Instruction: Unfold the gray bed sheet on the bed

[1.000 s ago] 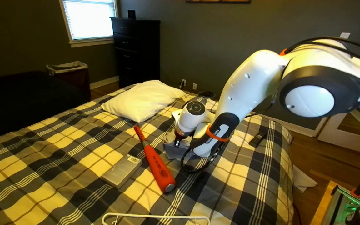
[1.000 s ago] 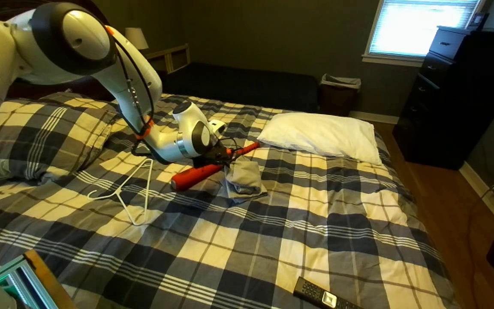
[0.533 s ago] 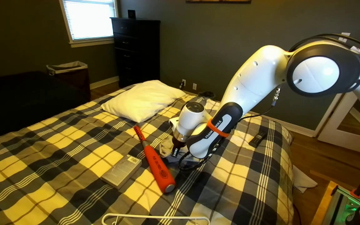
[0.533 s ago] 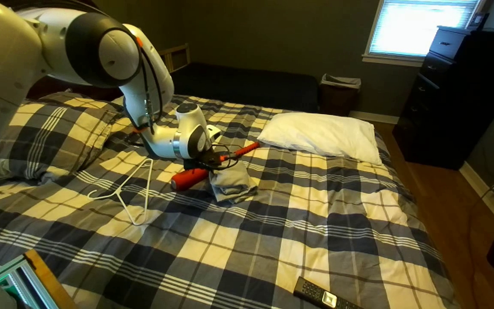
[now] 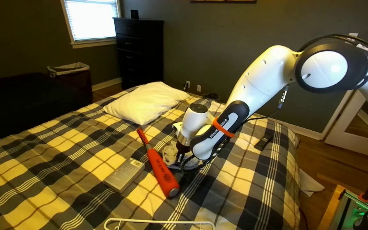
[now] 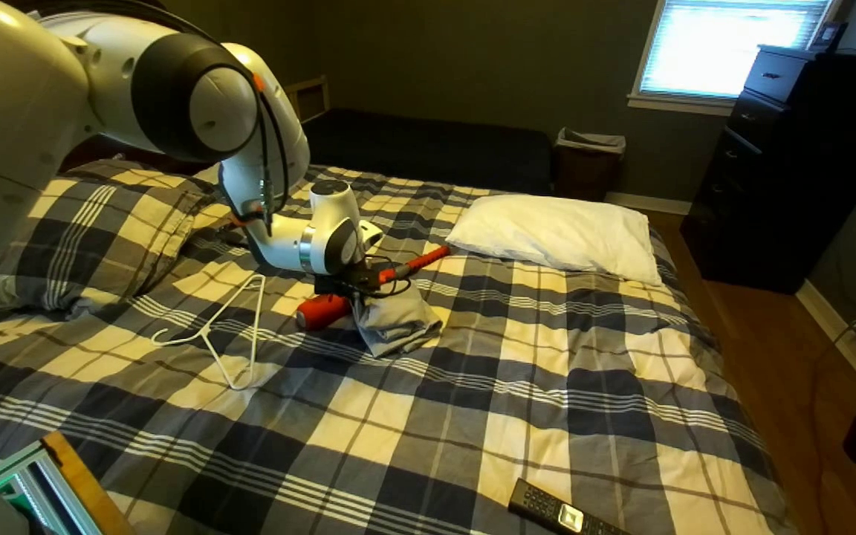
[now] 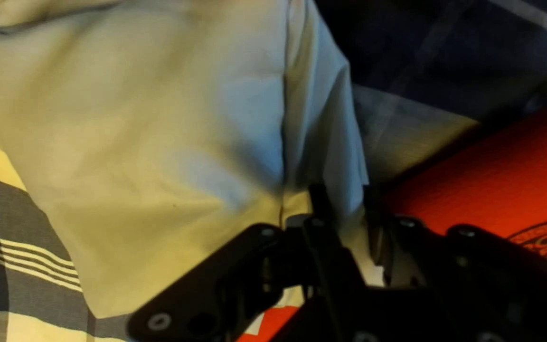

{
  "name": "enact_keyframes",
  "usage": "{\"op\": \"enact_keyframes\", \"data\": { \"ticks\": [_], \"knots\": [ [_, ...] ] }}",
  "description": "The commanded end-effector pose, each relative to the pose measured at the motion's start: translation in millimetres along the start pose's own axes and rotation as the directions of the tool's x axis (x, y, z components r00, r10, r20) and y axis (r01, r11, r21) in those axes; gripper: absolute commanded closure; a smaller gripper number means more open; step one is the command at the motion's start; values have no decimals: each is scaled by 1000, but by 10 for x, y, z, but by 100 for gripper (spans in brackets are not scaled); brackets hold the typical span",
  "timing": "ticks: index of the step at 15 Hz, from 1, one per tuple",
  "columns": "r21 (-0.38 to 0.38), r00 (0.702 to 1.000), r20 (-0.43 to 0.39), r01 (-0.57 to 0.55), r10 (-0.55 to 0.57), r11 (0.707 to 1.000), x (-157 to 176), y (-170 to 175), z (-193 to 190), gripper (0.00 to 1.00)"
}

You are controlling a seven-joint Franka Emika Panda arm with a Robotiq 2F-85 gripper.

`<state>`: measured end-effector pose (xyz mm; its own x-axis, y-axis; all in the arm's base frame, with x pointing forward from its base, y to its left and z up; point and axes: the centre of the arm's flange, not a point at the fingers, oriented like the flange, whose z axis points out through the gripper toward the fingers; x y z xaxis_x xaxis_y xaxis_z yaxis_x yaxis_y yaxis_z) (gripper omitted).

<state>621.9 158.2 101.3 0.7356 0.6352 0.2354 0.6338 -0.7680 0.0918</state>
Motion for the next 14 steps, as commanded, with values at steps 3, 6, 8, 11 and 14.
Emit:
{"op": "enact_keyframes", "data": {
  "ticks": [3,6,8,11,14],
  "knots": [
    [26,1000,15,0,-1,1000,-35,42,6,100],
    [-42,1000,-14,-23,22,999,-38,220,-148,99],
    [-172,997,-59,-63,54,983,-63,537,-369,99],
    [-148,995,-77,-72,61,986,-37,689,-394,98],
    [-149,992,-84,-102,90,984,-14,692,-309,99]
  ]
}}
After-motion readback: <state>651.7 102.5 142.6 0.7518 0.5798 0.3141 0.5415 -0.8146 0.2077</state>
